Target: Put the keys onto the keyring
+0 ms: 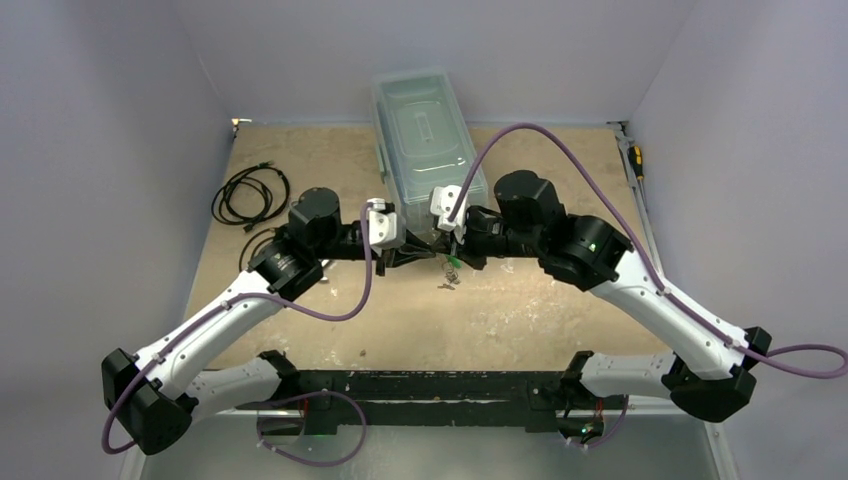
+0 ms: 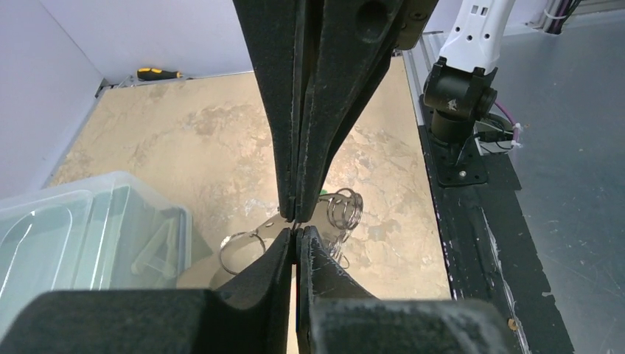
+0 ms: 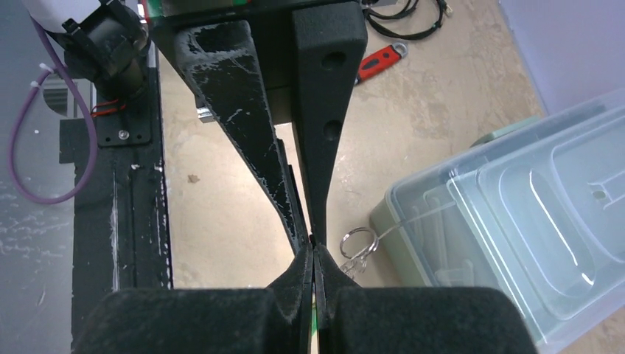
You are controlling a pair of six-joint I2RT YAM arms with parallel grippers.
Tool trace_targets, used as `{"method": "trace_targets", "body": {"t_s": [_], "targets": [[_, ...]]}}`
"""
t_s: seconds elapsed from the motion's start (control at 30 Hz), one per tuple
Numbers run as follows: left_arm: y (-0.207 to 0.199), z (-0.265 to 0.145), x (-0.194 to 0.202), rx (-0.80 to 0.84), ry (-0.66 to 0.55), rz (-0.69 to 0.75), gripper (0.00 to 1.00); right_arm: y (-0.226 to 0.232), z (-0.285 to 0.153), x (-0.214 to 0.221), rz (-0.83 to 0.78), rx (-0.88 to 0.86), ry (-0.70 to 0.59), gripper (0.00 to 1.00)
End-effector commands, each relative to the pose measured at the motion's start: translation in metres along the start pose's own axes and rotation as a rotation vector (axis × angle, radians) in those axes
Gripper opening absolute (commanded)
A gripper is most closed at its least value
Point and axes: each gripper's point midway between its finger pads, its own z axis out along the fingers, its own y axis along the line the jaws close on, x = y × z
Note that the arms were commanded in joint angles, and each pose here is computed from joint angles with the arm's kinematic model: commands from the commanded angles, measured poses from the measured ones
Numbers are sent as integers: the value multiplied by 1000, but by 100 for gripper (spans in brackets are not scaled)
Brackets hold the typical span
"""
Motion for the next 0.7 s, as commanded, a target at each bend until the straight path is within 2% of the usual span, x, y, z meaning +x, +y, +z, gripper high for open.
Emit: {"method": "trace_targets", "body": {"t_s": [0.0, 0.27, 0.47, 0.57, 0.67], "targets": [[7, 1, -23, -31, -67, 47, 0, 2, -6, -34, -51, -11, -151, 0], [18, -8, -34, -132, -122, 61, 0, 1, -10, -30, -27, 35, -211, 1], [19, -16, -39, -169, -146, 82, 0, -12, -26, -31, -6, 152, -260, 45], [18, -19, -42, -181, -156, 94, 0, -19, -42, -29, 2, 242, -313, 57], [18, -22, -43, -191, -159, 101, 0, -28, -55, -24, 17, 328, -341, 60]]}}
